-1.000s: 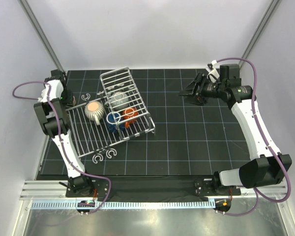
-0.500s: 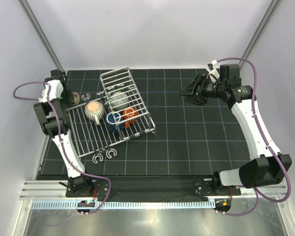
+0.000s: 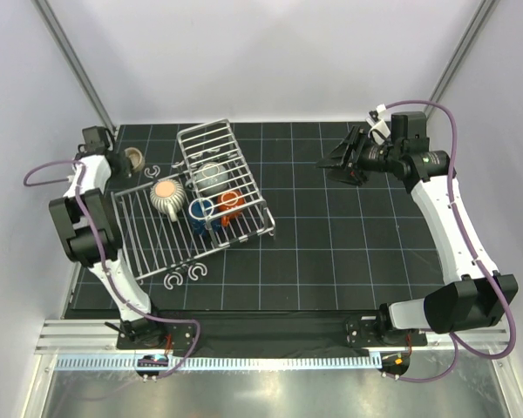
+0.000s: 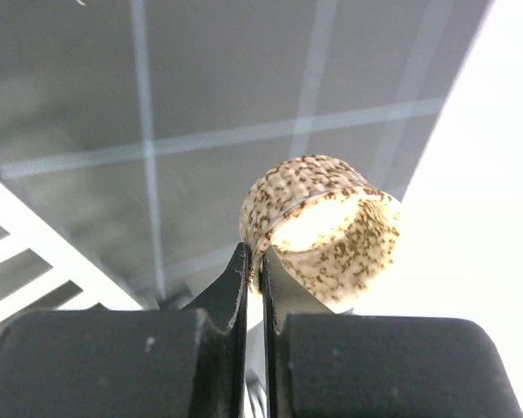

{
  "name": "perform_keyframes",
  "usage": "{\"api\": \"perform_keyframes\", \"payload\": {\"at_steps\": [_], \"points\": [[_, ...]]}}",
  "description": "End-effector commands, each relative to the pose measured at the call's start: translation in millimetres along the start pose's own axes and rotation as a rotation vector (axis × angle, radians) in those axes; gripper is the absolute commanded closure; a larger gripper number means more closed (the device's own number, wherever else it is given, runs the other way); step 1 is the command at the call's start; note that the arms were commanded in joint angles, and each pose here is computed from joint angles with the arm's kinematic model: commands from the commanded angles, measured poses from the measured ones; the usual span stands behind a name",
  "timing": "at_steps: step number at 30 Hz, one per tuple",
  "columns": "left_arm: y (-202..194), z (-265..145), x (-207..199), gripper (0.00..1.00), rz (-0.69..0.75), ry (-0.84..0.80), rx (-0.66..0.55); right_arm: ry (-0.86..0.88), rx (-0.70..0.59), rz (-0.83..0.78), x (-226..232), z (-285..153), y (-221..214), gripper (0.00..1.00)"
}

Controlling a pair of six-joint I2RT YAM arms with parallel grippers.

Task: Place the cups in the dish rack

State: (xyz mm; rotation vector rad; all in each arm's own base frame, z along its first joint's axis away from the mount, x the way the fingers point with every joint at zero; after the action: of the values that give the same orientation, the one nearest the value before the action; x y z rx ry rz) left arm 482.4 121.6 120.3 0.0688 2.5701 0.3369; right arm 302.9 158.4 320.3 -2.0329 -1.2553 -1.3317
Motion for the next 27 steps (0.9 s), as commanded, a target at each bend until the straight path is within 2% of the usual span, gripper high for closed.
{"api": "perform_keyframes", "payload": {"at_steps": [1,6,9,10,15,20,21,23,24,26,27], "points": [[9.5,-63.9,-67.0,1.0,-0.026,-0.352,-0.029,0.058,-0.032,-0.068,20.1,-16.7,-2.6,0.41],[-12.6,-108.0,-60.7,1.0,0.013,-0.454,0.016,0.073,-0.023,-0.096,21.9,-21.8,-12.4,0.41],[-28.7,-152.7,-68.1,1.0,0.033,-0.546,0.033,0.082,-0.014,-0.122,23.8,-27.6,-23.6,0.41],[-29.6,-151.7,-67.0,1.0,0.025,-0.542,0.039,0.081,-0.01,-0.125,23.9,-27.6,-24.8,0.4],[-72.7,-221.9,-88.1,1.0,0.076,-0.708,0.105,0.121,0.026,-0.183,37.9,-34.4,-44.8,0.4],[-104.0,-280.0,-83.8,1.0,0.131,-0.826,0.142,0.218,0.068,-0.258,65.0,-41.7,-63.2,0.4],[-115.3,-303.1,-80.4,1.0,0.155,-0.875,0.157,0.237,0.085,-0.274,70.3,-42.1,-66.9,0.4],[-122.8,-317.3,-69.5,1.0,0.168,-0.902,0.164,0.281,0.111,-0.327,87.5,-44.0,-77.6,0.4],[-123.1,-338.6,-64.4,1.0,0.171,-0.954,0.166,0.284,0.122,-0.342,91.3,-40.7,-79.8,0.37],[-130.7,-351.5,-56.0,0.99,0.198,-0.989,0.218,0.33,0.164,-0.397,109.5,-39.2,-95.6,0.34],[-135.4,-357.2,-51.9,1.0,0.206,-1.005,0.252,0.346,0.178,-0.413,115.5,-36.8,-101.0,0.29]]}}
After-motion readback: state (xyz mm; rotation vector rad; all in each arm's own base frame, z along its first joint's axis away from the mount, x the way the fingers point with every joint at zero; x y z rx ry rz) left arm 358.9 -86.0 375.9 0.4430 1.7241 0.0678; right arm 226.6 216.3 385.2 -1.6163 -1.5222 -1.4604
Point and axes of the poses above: each gripper's point midway between its finger pads, its own z axis out along the fingers, its own x axis along the line the jaws close on, y = z × x, the point moved 2 cm from there along -z, back along the fingers, and after that the axes turned 13 degrees about z, right-handed, at the moved point
